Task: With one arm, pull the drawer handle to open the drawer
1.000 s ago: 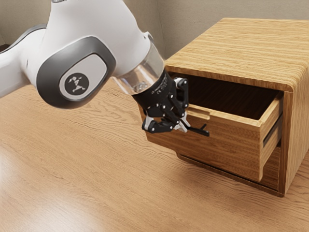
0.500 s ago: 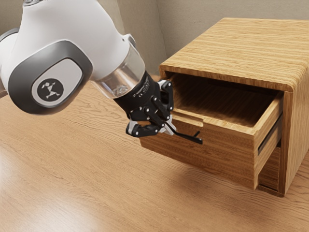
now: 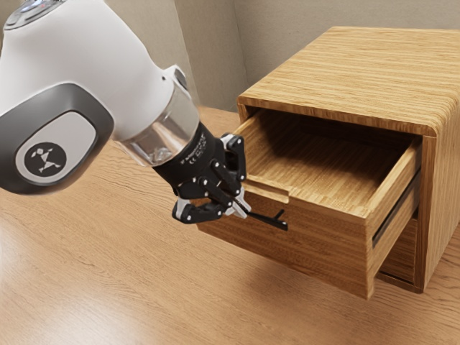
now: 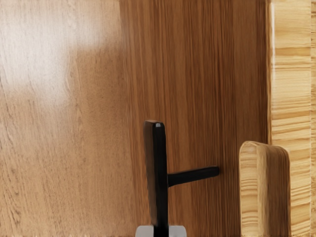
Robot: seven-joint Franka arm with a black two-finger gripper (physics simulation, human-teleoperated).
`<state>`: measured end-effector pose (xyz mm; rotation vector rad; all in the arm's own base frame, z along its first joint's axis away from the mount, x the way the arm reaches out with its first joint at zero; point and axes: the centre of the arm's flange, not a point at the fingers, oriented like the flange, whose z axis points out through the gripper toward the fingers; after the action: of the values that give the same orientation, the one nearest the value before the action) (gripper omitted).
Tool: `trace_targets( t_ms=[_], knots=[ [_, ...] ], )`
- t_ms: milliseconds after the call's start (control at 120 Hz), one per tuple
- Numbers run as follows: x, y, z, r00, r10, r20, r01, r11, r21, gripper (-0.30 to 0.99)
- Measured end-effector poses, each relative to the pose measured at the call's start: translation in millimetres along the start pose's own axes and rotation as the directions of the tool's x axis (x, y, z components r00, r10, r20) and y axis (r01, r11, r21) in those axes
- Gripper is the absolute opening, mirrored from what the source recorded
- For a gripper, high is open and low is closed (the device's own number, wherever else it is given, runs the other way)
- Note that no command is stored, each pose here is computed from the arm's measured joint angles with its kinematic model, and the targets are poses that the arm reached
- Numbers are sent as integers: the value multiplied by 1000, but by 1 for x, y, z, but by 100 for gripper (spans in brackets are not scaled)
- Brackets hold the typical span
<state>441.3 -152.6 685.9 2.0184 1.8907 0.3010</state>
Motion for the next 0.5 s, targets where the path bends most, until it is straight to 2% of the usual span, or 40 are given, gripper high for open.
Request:
trace_targets(
  t_ms=[500],
  knots=[
    [-2, -37, -16, 1000, -4, 9, 4, 1000, -24, -10]
  ],
)
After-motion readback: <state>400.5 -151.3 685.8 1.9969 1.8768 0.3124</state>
